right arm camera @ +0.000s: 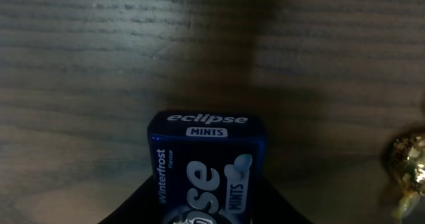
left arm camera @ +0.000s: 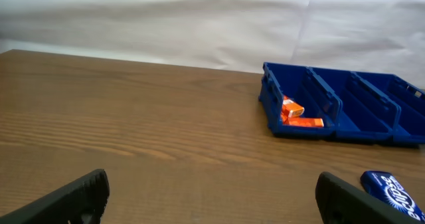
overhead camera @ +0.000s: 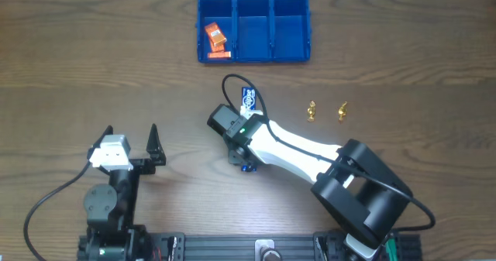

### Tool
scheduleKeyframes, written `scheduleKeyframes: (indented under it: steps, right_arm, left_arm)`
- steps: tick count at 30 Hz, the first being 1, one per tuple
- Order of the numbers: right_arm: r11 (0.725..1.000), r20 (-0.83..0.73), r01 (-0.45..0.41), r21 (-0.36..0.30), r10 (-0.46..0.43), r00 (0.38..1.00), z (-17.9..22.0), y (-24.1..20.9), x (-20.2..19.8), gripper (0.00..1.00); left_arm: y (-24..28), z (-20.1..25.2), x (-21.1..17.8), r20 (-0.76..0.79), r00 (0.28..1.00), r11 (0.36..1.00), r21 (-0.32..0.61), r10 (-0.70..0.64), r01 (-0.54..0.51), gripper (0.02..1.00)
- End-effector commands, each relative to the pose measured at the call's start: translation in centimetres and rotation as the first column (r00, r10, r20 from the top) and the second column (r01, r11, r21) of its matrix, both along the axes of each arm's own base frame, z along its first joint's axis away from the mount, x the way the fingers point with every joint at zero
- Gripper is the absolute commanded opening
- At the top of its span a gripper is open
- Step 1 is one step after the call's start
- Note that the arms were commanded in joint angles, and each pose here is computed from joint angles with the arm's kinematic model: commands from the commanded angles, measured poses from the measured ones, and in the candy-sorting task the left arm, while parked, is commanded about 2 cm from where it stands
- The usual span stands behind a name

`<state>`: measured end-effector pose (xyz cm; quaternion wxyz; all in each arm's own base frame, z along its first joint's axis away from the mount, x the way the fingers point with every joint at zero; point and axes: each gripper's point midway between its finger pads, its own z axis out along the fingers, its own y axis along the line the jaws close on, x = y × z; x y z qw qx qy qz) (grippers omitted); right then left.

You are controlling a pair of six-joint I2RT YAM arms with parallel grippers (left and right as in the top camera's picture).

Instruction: Sort Candies Into Trays

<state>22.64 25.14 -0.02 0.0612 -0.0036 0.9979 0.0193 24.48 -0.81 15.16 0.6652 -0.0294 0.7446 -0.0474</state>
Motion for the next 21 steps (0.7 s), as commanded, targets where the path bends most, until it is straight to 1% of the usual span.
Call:
scheduleKeyframes:
  steps: [1,4,6,8,11,12,14,16,18,21]
  right_arm:
    - [1.000,0.028,0.006,0.002,-0.006,1.000,-0.1,0.4,0.9,0.294]
    - [1.000,0.059,0.001,0.017,-0.002,0.998,0.7,0.9,1.3,0.261]
    - [1.000,0.133,0.009,0.010,-0.010,0.991,3.5,0.7,2.6,0.259]
    - [1.000,0.236,0.014,-0.018,-0.010,0.972,7.7,0.3,4.3,0.259]
    - [0.998,0.351,-0.020,-0.058,0.039,0.935,14.0,0.3,7.4,0.255]
    - [0.997,0.398,-0.027,-0.068,0.052,0.916,16.9,0.2,9.3,0.253]
    - [0.996,0.467,-0.029,-0.084,0.065,0.882,21.2,-0.2,12.6,0.251]
    - [0.996,0.503,-0.022,-0.090,0.064,0.862,23.6,-0.9,15.5,0.248]
    - [0.995,0.545,-0.020,-0.101,0.072,0.835,25.5,-1.4,19.5,0.251]
    - [0.994,0.568,-0.010,-0.110,0.071,0.820,25.4,-1.9,24.1,0.248]
  left_arm:
    - [0.2,-1.6,-0.1,-0.051,0.999,1.000,0.017,0.007,-0.006,0.998]
    - [0.2,-1.6,-0.1,-0.051,0.999,1.000,0.017,0.007,-0.006,0.998]
    - [0.2,-1.6,-0.1,-0.051,0.999,1.000,0.017,0.007,-0.006,0.998]
    - [0.2,-1.6,-0.1,-0.051,0.999,1.000,0.017,0.007,-0.006,0.998]
    - [0.2,-1.6,-0.1,-0.051,0.999,1.000,0.017,0.007,-0.006,0.998]
    - [0.2,-1.6,-0.1,-0.051,0.999,1.000,0.017,0.007,-0.006,0.998]
    - [0.2,-1.6,-0.1,-0.051,0.999,1.000,0.017,0.007,-0.006,0.998]
    - [0.2,-1.6,-0.1,-0.051,0.999,1.000,0.017,0.007,-0.006,0.996]
    - [0.2,-1.6,-0.1,-0.051,0.999,1.000,0.017,0.007,-0.006,0.996]
    - [0.2,-1.6,-0.1,-0.051,0.999,1.000,0.017,0.007,-0.006,0.996]
